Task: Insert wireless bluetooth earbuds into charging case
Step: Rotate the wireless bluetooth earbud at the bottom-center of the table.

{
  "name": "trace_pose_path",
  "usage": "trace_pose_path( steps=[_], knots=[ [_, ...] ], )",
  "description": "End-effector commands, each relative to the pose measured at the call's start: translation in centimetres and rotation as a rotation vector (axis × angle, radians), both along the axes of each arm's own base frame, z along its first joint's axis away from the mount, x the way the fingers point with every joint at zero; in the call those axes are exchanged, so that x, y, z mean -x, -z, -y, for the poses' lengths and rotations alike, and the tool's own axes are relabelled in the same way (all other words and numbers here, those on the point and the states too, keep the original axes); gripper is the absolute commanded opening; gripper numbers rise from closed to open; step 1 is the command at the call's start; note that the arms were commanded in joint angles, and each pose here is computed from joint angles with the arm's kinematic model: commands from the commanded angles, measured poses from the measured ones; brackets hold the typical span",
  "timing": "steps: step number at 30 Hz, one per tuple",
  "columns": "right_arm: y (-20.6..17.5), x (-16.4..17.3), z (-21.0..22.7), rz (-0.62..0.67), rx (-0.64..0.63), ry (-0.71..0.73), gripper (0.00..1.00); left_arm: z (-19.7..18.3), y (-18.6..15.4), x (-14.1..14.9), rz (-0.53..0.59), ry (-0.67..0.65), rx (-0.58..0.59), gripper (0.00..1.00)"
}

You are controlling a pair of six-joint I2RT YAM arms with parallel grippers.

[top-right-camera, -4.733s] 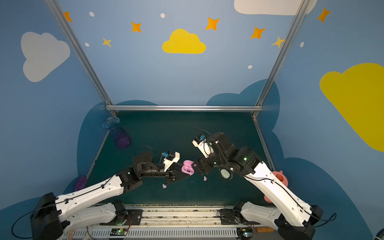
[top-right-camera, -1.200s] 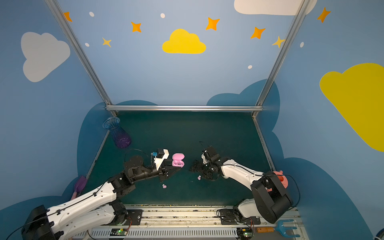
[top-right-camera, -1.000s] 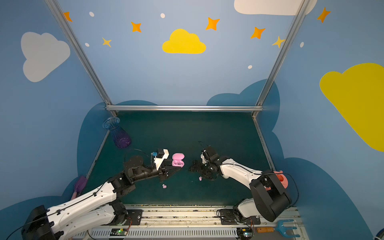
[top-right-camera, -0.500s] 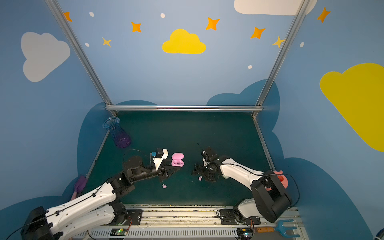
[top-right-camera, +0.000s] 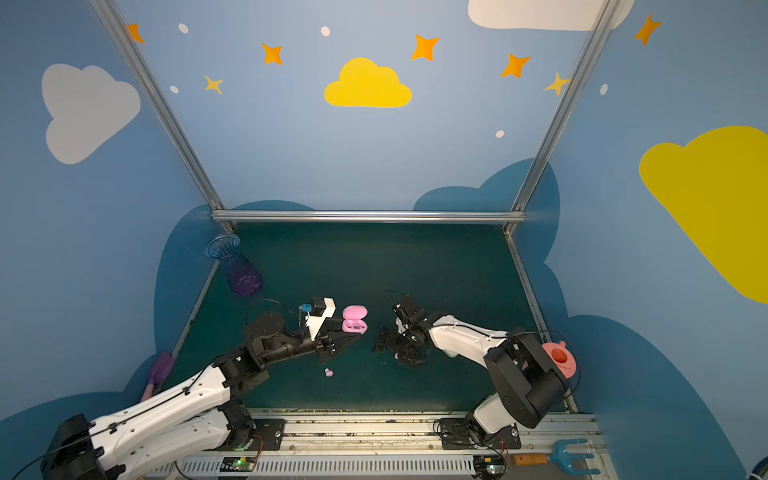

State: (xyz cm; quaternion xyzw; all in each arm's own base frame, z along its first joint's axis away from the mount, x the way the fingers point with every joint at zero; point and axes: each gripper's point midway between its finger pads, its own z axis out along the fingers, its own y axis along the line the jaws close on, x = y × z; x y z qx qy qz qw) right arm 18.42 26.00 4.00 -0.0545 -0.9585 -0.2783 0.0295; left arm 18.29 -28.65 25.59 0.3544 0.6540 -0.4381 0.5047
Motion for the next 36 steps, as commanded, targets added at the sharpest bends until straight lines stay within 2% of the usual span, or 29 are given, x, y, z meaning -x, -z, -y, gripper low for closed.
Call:
trace_pose_path(
  steps=[1, 6, 11, 18, 25, 36],
  knots=[
    [-1.0, -1.4, -2.0, 0.03, -0.06, 0.013, 0.94, -0.2, -0.6, -0.1, 0.011, -0.01, 0.015, 0.11],
    [-1.3, -2.7, -2.8, 0.057, -0.067, 0.027, 0.94, -0.2, -0.6, -0.1, 0.013, -0.012, 0.015, 0.11],
    [-2.2, -2.2, -2.9, 0.048, -0.082, 0.018, 0.94, -0.4, -0.7, -0.1, 0.016, -0.016, 0.012, 0.11],
    [-4.0, -1.3, -0.1, 0.077, -0.013, -0.009, 0.94, -0.4, -0.8, -0.1, 0.015, -0.02, 0.014, 0.11],
    [-2.8, -1.9, 2.0, 0.089, 0.052, -0.057, 0.94, -0.6, -0.8, 0.1, 0.001, -0.02, 0.019, 0.11],
    [-0.9, -2.9, 0.3, 0.102, 0.049, -0.157, 0.94, -1.7, -0.6, 0.7, -0.019, -0.043, 0.037, 0.11]
  ],
)
